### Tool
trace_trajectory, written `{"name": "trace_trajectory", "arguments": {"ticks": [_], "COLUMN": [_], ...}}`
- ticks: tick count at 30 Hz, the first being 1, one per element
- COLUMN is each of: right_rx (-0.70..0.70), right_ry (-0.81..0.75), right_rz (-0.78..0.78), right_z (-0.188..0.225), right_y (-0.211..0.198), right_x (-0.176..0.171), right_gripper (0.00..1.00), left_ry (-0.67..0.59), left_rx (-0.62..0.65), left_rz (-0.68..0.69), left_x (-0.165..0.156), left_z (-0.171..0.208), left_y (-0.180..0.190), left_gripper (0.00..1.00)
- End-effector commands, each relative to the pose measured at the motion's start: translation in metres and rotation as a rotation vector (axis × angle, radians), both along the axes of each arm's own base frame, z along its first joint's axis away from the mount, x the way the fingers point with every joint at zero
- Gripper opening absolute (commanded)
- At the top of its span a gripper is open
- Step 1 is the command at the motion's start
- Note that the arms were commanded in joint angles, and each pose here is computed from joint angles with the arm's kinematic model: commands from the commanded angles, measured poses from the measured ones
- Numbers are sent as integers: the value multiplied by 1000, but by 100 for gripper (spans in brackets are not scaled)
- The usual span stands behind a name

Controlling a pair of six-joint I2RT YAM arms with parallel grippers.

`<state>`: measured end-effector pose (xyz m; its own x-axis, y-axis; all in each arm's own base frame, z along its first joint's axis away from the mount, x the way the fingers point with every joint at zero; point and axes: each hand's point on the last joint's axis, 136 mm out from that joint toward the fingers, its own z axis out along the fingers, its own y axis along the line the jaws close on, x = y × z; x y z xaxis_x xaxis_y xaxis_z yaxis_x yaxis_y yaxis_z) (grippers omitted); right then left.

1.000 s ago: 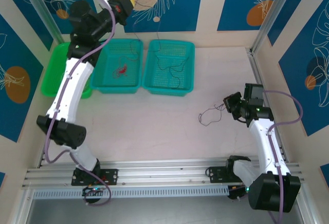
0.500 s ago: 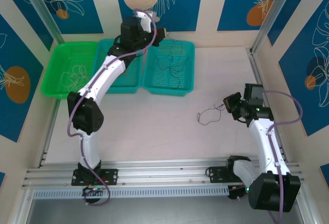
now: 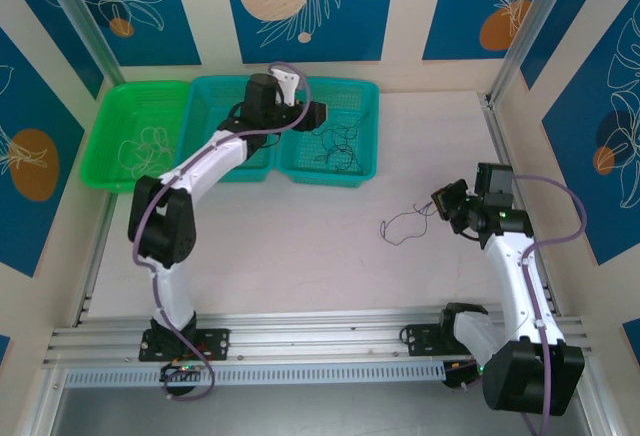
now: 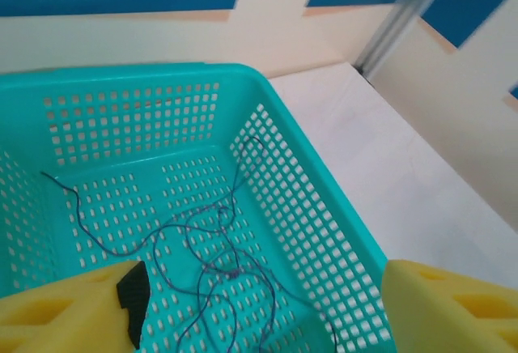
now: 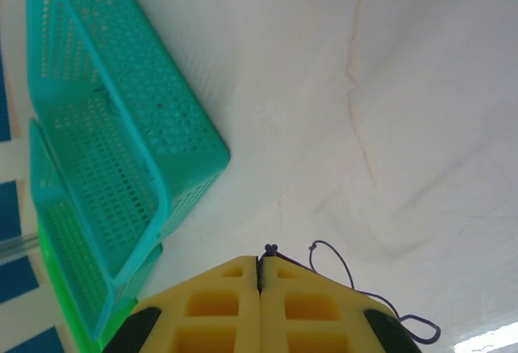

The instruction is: Untangle the cables

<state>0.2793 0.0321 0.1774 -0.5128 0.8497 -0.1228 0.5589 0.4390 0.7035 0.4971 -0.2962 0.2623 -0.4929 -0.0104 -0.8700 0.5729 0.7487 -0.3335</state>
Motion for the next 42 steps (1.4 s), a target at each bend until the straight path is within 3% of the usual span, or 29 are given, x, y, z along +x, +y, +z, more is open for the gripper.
{"name": "trace_trajectory", "arguments": {"ticks": [1,4,8,13,20,22,25,27,28,31,34,36,42], "right_rx": [47,56,72,131,171,158,151,145,135,39,-149,-190,80], "right_ry": [-89,-123,-149,-169,-183,-177,-158,-147,-145,-115,-6,73,171], "right_rz": [141,218,306,392,473,474,451,435,433,412,341,297,188], "right_z": [32,48,65,83,95,93,88,84,82,67,30,4,-52], "right_y": [24,39,61,92,129,132,131,129,127,114,79,60,47], "right_x": [7,10,12,13,8,8,10,11,11,13,10,3,-10], "right_gripper": [0,0,0,0,0,0,0,0,0,1,9,11,13], "left_ry": [-261,-352,-466,-483,-313,-276,-250,-251,-255,-271,-255,-236,-267], "left_rx": [-69,-43,49,51,30,28,4,-6,-5,-8,-54,-68,-117], "left_rz": [-140,-308,-539,-611,-573,-566,-568,-571,-559,-471,-328,-259,-241], "left_x": [-55,-113,-196,-244,-234,-230,-229,-231,-230,-221,-202,-191,-189], "left_z": [103,111,88,48,-10,-21,-25,-22,-20,-7,12,23,57], "left_y": [2,-11,-44,-70,-100,-104,-107,-106,-104,-89,-62,-45,-33], "left_gripper": [78,79,80,83,83,77,50,11,0,0,0,0,0]}}
